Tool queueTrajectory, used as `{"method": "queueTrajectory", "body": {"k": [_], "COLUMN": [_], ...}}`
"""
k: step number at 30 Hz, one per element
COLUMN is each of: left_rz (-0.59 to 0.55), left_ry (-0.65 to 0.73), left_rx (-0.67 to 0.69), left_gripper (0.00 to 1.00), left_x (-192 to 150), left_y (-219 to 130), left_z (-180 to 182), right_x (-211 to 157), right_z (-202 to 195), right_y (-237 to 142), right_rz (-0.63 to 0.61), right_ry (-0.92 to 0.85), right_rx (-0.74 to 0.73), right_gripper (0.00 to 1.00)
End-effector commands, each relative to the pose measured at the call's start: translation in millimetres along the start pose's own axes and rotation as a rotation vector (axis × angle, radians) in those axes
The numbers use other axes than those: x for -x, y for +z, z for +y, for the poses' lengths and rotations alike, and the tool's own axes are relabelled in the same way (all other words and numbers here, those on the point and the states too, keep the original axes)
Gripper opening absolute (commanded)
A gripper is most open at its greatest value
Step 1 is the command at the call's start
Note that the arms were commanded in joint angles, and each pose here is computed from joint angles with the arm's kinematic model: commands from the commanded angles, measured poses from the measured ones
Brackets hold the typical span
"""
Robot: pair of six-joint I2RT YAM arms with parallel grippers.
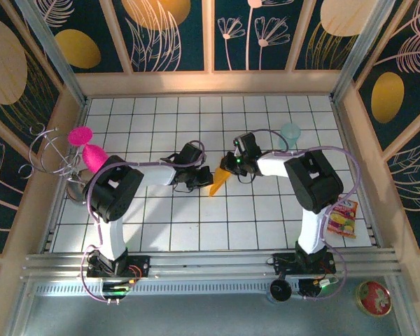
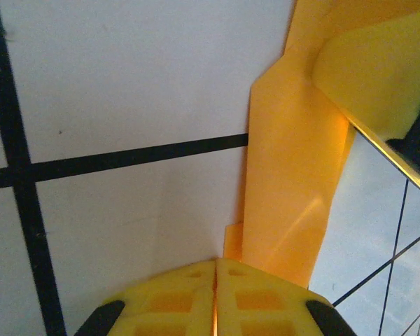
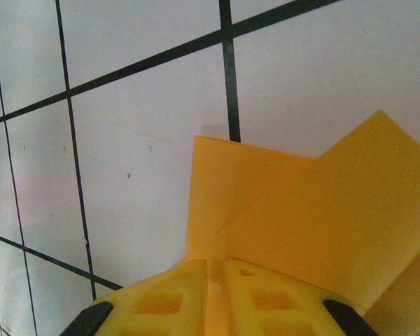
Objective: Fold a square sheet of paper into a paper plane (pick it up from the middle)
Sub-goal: Fold the wing for the fifth time at the center of the table.
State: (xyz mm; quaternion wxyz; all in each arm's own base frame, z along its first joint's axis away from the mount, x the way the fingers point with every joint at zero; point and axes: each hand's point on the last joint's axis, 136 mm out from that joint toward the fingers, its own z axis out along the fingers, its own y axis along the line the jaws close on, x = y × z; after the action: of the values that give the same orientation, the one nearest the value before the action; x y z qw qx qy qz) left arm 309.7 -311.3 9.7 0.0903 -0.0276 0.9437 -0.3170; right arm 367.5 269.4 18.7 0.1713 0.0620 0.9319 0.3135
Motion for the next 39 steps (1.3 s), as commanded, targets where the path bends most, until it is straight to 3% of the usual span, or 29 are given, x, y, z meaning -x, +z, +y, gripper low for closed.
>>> {"method": "queueTrajectory", "body": {"k": [1, 6, 10, 19, 26, 39], "left_rz": [-0.037, -0.194, -0.234, -0.143, -0.082, -0.023], "left_ry": [0.015, 0.072, 0.094, 0.101, 0.144, 0.140], "left_rx": [0.115, 0.113, 0.025, -0.246, -0.260, -0.149], "left_gripper": [0.08, 0.15, 0.17, 0.06, 0.00, 0.00], "left_x": [1.4, 39.6, 47.1, 29.9, 18.9, 4.7], "left_y": [12.5, -30.9, -45.0, -35.3, -20.8, 7.2], "left_z": [27.3, -7.2, -31.8, -74.5, -87.2, -63.5], "right_x": [-29.8, -28.7, -25.2, -20.4, -22.6, -24.4], "right_z": [-49.6, -51.7, -41.6, -26.7, -29.3, -32.0], "right_y": [10.0, -0.1, -5.3, -5.8, -4.2, -3.8], "right_rz": [0.094, 0.078, 0.065, 0.063, 0.069, 0.073], "right_ry": [0.062, 0.058, 0.045, 0.046, 0.056, 0.069], "right_rx": [-0.142, -0.132, -0.100, -0.038, -0.043, -0.044], "right_gripper": [0.15, 0.15, 0.15, 0.14, 0.13, 0.11]}}
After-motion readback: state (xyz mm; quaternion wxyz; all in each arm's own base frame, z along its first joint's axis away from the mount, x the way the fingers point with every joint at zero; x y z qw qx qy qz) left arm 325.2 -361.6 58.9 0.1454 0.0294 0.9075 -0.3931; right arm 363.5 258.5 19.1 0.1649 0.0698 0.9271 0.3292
